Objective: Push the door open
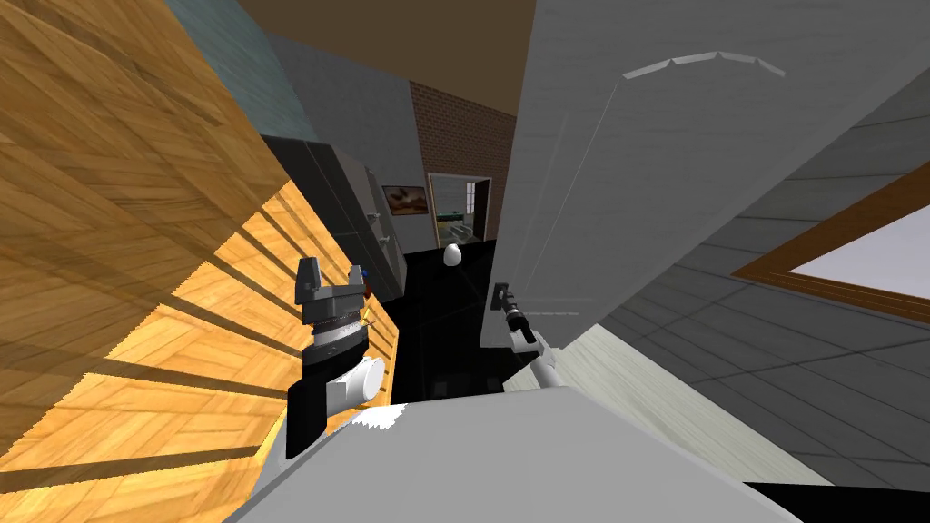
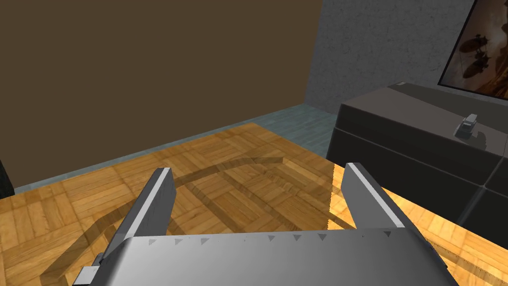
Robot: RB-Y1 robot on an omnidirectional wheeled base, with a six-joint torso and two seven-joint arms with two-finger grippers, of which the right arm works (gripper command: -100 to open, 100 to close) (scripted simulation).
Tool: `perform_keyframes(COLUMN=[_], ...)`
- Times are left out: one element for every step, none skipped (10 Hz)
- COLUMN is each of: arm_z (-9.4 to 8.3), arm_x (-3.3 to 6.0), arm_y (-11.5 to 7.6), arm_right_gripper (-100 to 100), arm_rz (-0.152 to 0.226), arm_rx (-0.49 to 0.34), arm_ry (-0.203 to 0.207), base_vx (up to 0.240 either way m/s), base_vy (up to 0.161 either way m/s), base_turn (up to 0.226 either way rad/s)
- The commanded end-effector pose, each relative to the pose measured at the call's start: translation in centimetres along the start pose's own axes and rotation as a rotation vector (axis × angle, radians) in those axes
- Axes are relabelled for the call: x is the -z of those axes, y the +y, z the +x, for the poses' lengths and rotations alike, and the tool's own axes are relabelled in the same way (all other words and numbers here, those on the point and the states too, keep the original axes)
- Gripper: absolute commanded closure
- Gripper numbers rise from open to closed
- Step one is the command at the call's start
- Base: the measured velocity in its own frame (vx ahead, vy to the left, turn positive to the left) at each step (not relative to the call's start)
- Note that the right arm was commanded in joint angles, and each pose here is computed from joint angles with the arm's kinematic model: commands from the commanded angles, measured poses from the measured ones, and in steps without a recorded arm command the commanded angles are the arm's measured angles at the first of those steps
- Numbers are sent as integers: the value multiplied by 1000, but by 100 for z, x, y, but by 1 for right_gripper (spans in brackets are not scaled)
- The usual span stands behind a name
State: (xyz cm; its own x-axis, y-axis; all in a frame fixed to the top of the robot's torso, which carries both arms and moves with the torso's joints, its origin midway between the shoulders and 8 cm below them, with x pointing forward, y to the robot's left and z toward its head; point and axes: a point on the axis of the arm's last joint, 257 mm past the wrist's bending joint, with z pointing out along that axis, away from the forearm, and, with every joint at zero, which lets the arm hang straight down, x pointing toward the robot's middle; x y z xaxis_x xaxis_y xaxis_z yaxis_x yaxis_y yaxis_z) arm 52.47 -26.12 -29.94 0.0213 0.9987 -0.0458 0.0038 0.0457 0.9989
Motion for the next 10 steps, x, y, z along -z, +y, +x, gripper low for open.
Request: perform_keyframes(arm_z=[-171, -209, -285, -323, -360, -435, -508, -437, -431, -415], arm_x=[-22, -23, -25, -25, -26, -26, -24, -14, -12, -8], arm_y=[41, 42, 46, 48, 50, 54, 57, 20, 21, 22], arm_right_gripper=[100, 100, 100, 100, 100, 100, 100, -100, -100, -100], arm_rz=[-8, -8, -8, -8, -8, -8, -8, -3, -3, -3], arm_rx=[12, 13, 17, 18, 19, 20, 21, 10, 7, 2], arm_ry=[-27, -34, -47, -53, -60, -74, -88, -75, -75, -74], base_vx=[167, 124, 142, 141, 112, 115, 163, -59, -201, -214], base_vy=[67, 60, 42, 56, 49, 66, 71, 69, 45, 40], base_turn=[-55, -60, -52, -51, -70, -91, -102, -39, -12, -14])
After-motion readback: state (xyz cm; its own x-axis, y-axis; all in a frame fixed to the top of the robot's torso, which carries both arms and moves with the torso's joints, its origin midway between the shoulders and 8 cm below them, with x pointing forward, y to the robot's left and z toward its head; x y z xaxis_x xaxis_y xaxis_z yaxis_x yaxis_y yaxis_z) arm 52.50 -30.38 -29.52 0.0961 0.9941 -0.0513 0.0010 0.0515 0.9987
